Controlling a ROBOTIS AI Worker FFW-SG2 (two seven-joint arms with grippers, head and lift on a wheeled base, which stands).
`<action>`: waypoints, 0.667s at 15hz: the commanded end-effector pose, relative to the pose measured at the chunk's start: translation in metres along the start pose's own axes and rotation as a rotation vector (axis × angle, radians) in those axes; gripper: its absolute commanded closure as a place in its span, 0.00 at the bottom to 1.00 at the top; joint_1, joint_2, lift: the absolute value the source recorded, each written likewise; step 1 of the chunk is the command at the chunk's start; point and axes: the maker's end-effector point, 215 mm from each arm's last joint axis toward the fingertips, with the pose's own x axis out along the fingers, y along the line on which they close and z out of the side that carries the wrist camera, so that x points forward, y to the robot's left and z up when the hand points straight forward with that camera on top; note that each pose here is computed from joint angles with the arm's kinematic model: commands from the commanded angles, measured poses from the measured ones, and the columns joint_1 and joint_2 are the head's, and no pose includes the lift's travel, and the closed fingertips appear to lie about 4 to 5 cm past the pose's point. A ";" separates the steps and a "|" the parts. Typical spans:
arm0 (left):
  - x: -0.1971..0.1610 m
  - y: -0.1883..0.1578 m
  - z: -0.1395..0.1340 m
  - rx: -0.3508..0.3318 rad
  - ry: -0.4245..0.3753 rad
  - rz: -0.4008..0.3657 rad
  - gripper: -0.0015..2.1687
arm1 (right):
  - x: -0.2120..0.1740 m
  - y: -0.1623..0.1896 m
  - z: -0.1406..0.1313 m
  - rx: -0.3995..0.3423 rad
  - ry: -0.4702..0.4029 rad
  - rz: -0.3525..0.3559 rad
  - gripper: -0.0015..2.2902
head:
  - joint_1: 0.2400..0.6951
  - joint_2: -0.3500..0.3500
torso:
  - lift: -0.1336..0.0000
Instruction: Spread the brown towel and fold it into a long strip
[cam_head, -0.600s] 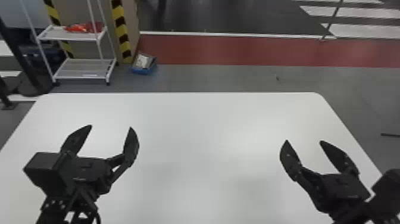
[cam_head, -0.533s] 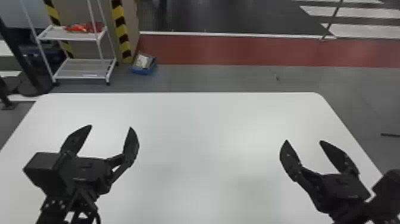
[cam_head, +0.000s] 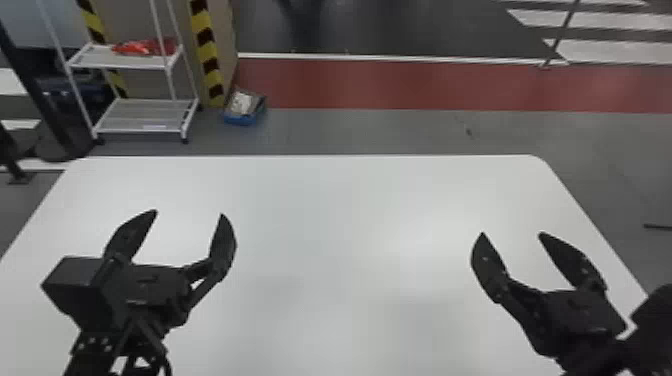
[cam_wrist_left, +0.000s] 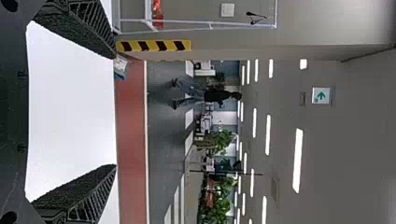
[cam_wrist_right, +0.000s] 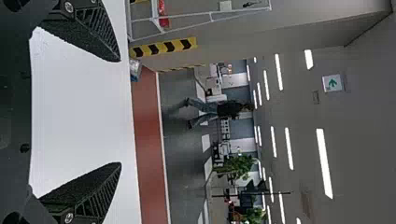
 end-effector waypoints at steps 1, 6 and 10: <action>-0.001 -0.001 0.000 0.001 0.001 -0.002 0.02 | 0.000 0.002 0.000 0.004 0.000 0.004 0.04 | 1.00 0.43 | 0.12; -0.002 -0.002 0.001 0.001 0.000 -0.003 0.02 | 0.000 0.002 0.000 0.006 0.003 0.004 0.04 | 1.00 0.43 | 0.12; -0.002 -0.003 0.000 -0.001 0.001 -0.004 0.02 | -0.002 -0.001 -0.001 0.007 0.005 -0.002 0.04 | 1.00 0.43 | 0.12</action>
